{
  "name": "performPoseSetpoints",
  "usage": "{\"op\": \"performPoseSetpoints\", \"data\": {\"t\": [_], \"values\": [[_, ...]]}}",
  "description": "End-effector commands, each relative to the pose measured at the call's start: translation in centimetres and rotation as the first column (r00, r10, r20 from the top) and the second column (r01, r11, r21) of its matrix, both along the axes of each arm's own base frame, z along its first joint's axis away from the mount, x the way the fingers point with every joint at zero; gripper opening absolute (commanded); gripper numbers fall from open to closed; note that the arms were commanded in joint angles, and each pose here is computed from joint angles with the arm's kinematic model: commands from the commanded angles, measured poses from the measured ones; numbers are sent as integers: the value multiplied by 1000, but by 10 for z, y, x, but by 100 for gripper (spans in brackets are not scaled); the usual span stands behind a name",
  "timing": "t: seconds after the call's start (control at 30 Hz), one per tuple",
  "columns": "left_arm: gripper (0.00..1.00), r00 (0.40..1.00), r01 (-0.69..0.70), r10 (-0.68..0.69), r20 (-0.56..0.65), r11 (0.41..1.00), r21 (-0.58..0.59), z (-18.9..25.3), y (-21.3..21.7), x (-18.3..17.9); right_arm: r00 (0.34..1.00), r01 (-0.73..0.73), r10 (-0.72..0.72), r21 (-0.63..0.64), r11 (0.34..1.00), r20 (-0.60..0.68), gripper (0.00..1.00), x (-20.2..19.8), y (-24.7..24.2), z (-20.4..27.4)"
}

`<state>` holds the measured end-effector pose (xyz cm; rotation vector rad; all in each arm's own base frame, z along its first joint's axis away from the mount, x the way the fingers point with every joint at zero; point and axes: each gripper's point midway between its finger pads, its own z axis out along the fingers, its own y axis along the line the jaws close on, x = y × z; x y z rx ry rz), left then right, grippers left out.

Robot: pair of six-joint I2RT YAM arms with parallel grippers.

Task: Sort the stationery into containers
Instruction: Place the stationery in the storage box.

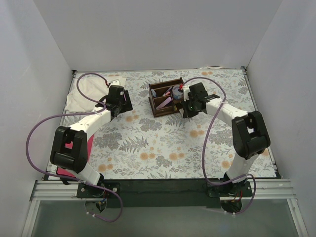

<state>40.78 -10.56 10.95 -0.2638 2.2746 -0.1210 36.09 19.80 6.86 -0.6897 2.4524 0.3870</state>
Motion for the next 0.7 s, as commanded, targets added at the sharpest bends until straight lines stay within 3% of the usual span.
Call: {"op": "performPoseSetpoints", "data": {"t": [0.0, 0.37, 0.67], "values": [[63, 998, -24, 24, 59, 1000, 6, 20, 12, 0, 996, -12, 8, 40, 999, 90, 1, 43, 17, 23], [63, 998, -33, 33, 51, 999, -1, 17, 14, -1, 997, 13, -16, 37, 999, 77, 1, 70, 26, 10], [63, 998, -39, 38, 46, 999, 2, 15, 18, -4, 997, 68, -69, 37, 997, 18, 1, 70, 22, -11]]}}
